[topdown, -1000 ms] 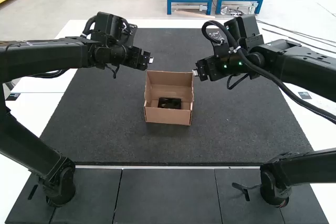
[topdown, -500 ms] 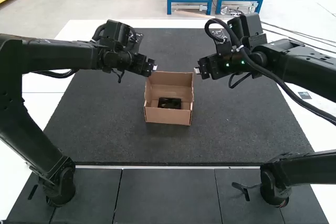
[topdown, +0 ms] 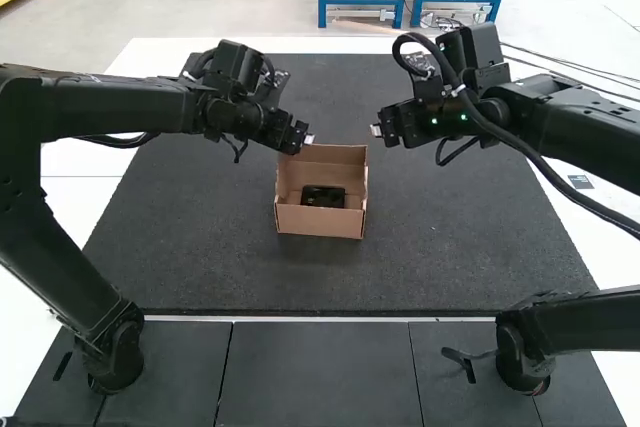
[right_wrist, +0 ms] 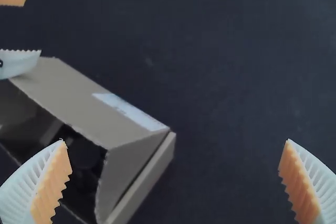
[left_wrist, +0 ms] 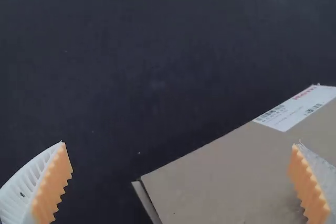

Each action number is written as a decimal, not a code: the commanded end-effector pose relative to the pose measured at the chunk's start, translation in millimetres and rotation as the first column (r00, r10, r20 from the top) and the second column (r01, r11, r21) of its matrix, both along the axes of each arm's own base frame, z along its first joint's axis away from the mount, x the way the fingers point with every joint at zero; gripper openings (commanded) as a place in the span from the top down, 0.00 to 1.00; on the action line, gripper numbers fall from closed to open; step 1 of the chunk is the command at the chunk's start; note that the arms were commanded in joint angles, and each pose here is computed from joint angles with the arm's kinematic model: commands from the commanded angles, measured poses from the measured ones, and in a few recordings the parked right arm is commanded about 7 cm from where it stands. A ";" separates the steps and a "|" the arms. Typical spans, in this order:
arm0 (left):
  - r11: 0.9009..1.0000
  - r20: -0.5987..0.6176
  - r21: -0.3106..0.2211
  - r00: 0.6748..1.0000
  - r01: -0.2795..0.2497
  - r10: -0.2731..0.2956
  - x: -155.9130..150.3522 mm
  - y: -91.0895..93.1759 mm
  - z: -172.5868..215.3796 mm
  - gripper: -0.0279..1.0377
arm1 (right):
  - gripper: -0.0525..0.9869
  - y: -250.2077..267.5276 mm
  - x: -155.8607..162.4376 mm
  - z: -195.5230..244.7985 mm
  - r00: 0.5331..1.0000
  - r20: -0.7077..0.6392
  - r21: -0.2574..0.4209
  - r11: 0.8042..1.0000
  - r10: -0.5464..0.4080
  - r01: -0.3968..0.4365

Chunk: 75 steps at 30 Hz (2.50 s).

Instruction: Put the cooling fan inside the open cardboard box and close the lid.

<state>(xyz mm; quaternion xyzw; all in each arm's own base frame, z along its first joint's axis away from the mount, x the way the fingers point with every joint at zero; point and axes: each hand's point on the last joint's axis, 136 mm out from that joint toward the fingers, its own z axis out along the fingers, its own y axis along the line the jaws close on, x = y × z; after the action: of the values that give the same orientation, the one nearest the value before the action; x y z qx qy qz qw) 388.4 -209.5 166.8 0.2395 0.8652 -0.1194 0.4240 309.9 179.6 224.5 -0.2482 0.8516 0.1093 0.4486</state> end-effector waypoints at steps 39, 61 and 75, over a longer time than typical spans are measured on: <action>0.999 -0.090 0.017 0.995 0.047 -0.045 -35.7 -9.9 -45.1 0.07 | 0.08 -0.1 -6.9 -4.8 1.000 -0.023 0.037 0.999 0.011 -0.010; 0.999 -0.068 0.043 0.998 0.020 -0.017 -35.5 -0.2 -58.9 0.07 | 0.08 -1.9 -12.3 -8.2 0.999 -0.042 0.024 1.000 0.018 -0.017; 0.998 -0.081 0.058 0.997 0.021 -0.017 -43.3 3.7 -78.4 0.07 | 0.08 -2.3 -12.4 -6.0 0.999 -0.036 0.026 0.999 0.019 -0.018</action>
<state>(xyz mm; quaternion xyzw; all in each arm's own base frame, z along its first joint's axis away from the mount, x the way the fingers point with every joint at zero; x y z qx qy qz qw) 344.2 -208.8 88.8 0.2552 0.8833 -0.1122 0.3769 299.7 179.6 203.7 -0.2521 0.8648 0.1201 0.4173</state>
